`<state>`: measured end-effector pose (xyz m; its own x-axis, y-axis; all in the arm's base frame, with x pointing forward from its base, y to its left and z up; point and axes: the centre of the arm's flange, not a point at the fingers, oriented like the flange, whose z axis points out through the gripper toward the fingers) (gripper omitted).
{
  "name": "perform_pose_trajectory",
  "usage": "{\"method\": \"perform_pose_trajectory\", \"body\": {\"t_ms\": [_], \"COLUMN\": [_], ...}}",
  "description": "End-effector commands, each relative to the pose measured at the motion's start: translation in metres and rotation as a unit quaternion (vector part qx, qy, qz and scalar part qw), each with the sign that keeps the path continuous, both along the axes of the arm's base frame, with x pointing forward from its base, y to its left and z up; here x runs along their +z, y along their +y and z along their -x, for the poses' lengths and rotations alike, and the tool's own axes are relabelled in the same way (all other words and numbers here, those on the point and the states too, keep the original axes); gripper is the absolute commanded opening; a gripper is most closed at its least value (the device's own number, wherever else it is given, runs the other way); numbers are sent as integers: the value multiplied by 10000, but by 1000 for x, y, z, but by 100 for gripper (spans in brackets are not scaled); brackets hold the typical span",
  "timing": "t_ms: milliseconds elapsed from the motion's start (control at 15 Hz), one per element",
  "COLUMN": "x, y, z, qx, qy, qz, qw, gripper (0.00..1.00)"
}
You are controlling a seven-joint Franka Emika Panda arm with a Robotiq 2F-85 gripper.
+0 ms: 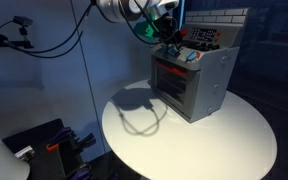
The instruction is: Turn the knob on the stove
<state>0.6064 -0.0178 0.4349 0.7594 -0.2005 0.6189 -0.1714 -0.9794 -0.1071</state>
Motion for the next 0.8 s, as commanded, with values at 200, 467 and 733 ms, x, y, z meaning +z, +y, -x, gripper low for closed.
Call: {"method": "perform_pose_trajectory", "body": {"t_ms": [200, 467, 733], "x": [0, 1, 4], "y": [11, 10, 11], "z": [-17, -16, -11], "qx": [-114, -193, -344], "qy": [-16, -14, -38], "qz": [61, 92, 42], "qw": [9999, 9998, 9994], "gripper": [47, 32, 16]}}
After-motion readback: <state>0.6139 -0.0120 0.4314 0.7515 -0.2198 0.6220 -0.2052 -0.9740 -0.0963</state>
